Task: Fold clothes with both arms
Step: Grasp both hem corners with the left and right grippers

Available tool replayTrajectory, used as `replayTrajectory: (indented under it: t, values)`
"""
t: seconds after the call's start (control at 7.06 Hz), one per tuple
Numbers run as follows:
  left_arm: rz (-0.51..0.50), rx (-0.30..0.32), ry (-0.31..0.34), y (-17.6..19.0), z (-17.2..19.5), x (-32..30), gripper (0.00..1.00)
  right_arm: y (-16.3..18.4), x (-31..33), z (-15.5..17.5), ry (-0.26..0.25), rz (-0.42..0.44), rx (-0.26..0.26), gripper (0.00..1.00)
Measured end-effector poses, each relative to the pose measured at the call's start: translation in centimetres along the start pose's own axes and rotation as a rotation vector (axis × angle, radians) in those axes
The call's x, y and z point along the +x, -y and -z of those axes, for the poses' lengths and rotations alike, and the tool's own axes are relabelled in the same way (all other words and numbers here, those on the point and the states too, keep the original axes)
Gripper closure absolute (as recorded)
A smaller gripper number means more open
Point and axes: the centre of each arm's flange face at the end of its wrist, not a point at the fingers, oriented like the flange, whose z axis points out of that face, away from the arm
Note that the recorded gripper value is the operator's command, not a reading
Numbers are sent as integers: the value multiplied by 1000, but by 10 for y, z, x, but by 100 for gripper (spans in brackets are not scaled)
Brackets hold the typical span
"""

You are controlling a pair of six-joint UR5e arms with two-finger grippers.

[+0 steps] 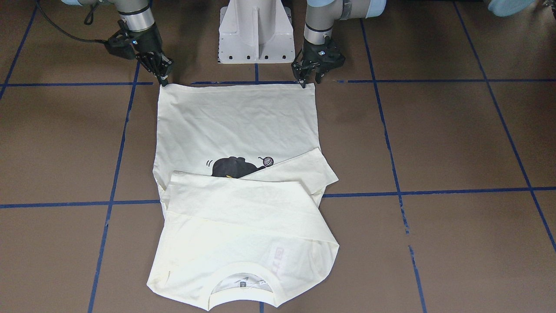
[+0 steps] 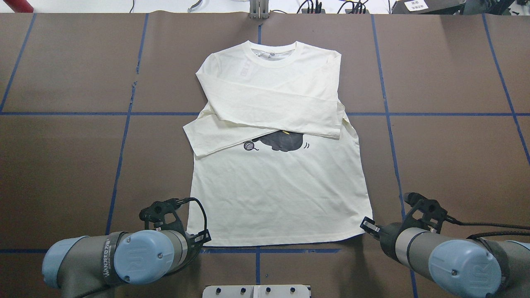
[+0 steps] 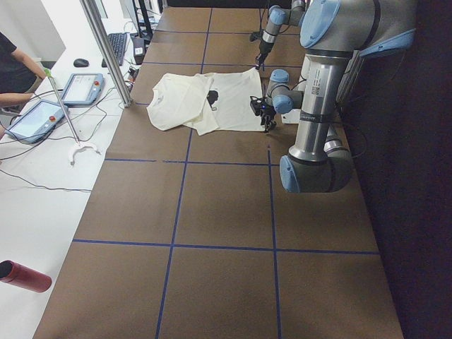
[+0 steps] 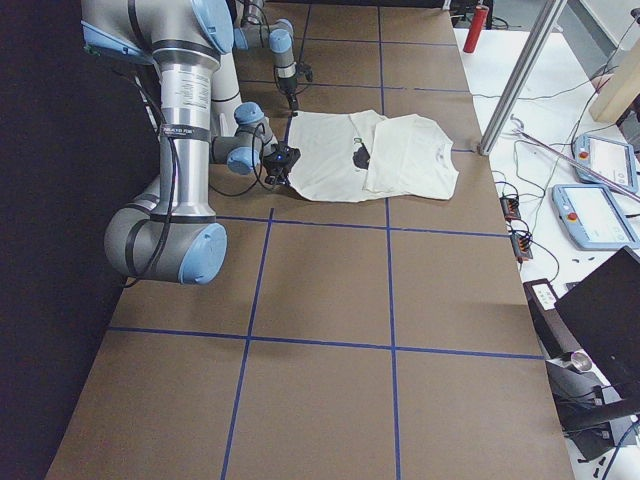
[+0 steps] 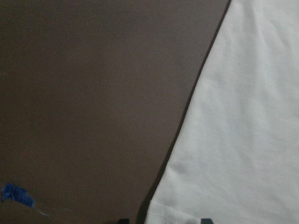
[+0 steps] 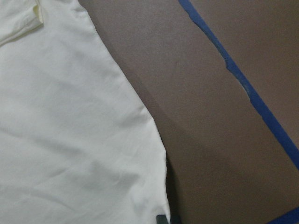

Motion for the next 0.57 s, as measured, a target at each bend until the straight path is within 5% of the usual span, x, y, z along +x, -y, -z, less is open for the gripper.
replayTrajectory:
  t: [0.14,0.57]
  values:
    - [-2,0,1,0,0,0,100,0,0,0,0,0,0,100]
    - [-3,-2,-11,1,6,2,100,-1,0,0,0,1,-1,100]
